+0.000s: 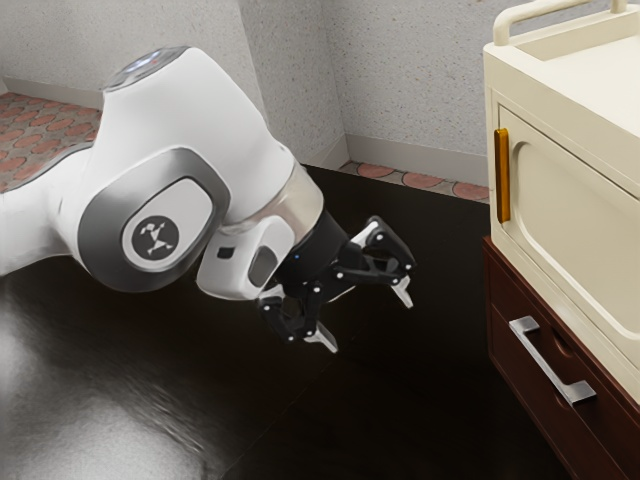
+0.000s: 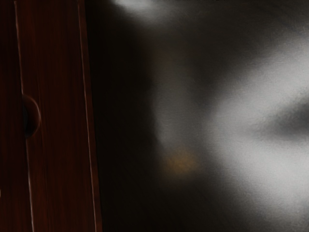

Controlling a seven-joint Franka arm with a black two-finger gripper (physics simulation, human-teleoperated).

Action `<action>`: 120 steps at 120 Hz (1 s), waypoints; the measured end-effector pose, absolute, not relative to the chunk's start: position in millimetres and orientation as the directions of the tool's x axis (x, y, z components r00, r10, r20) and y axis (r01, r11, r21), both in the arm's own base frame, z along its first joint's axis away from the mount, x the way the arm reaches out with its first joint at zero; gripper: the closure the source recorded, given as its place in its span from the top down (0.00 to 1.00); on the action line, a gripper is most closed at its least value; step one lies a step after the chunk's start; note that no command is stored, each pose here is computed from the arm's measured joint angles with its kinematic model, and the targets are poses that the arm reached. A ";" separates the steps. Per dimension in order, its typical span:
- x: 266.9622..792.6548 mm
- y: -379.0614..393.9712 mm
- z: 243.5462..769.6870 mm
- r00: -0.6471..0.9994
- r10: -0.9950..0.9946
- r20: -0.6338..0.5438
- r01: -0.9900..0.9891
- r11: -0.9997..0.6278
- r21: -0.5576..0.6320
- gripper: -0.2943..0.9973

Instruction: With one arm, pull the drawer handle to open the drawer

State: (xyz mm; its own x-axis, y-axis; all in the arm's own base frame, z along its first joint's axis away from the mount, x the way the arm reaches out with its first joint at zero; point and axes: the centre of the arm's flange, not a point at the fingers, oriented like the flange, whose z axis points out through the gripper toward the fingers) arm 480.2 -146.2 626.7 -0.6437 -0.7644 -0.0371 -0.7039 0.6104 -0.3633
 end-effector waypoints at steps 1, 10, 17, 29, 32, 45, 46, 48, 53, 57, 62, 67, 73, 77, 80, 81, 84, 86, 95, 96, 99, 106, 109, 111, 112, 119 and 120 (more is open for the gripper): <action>481.1 -147.1 625.9 -0.647 -0.762 -0.036 -0.701 0.612 -0.366 0.76; 488.1 -152.3 621.9 -0.668 -0.743 -0.031 -0.676 0.624 -0.391 0.76; 491.8 -155.2 620.5 -0.682 -0.731 -0.031 -0.658 0.631 -0.411 0.75; 501.4 -164.7 608.3 -0.703 -0.711 -0.006 -0.638 0.635 -0.435 0.70; 503.9 -167.7 604.6 -0.708 -0.706 0.000 -0.633 0.636 -0.441 0.69; 518.2 -180.4 601.9 -0.725 -0.689 0.018 -0.608 0.627 -0.488 0.61; 519.3 -181.3 601.9 -0.726 -0.688 0.019 -0.606 0.626 -0.491 0.60; 521.6 -182.9 602.4 -0.727 -0.686 0.020 -0.602 0.623 -0.499 0.59; 528.7 -186.2 600.9 -0.730 -0.683 0.030 -0.597 0.615 -0.515 0.56; 534.7 -188.5 598.2 -0.732 -0.681 0.036 -0.594 0.611 -0.523 0.54; 542.0 -192.6 594.4 -0.736 -0.676 0.041 -0.589 0.609 -0.531 0.52; 547.1 -195.8 590.9 -0.738 -0.673 0.048 -0.586 0.605 -0.539 0.50; 552.2 -198.2 586.7 -0.740 -0.670 0.056 -0.584 0.599 -0.547 0.48; 555.5 -199.4 583.5 -0.741 -0.669 0.062 -0.584 0.596 -0.551 0.47; 557.6 -200.2 581.5 -0.741 -0.668 0.068 -0.585 0.592 -0.555 0.46; 558.2 -200.5 580.9 -0.741 -0.668 0.070 -0.585 0.590 -0.556 0.46; 560.2 -201.3 578.9 -0.741 -0.667 0.076 -0.585 0.587 -0.560 0.45; 561.5 -201.9 577.0 -0.741 -0.667 0.082 -0.587 0.583 -0.561 0.45; 565.8 -204.1 570.2 -0.740 -0.665 0.102 -0.591 0.572 -0.569 0.43; 566.3 -204.3 569.2 -0.740 -0.664 0.103 -0.592 0.571 -0.569 0.43; 568.2 -205.2 565.2 -0.740 -0.663 0.109 -0.594 0.570 -0.568 0.42; 571.9 -207.0 559.5 -0.742 -0.661 0.115 -0.595 0.568 -0.569 0.42; 573.4 -208.0 558.3 -0.743 -0.659 0.116 -0.593 0.568 -0.570 0.41; 574.1 -208.7 557.4 -0.744 -0.658 0.117 -0.593 0.568 -0.571 0.41; 574.4 -209.0 557.1 -0.744 -0.658 0.118 -0.592 0.568 -0.572 0.41; 575.0 -212.7 556.7 -0.748 -0.652 0.122 -0.588 0.566 -0.578 0.41; 575.0 -213.3 556.7 -0.749 -0.651 0.122 -0.586 0.566 -0.579 0.40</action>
State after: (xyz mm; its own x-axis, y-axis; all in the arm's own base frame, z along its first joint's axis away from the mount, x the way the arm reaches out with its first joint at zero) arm 575.0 -213.3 556.7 -0.7491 -0.6511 0.1218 -0.5865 0.5665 -0.5789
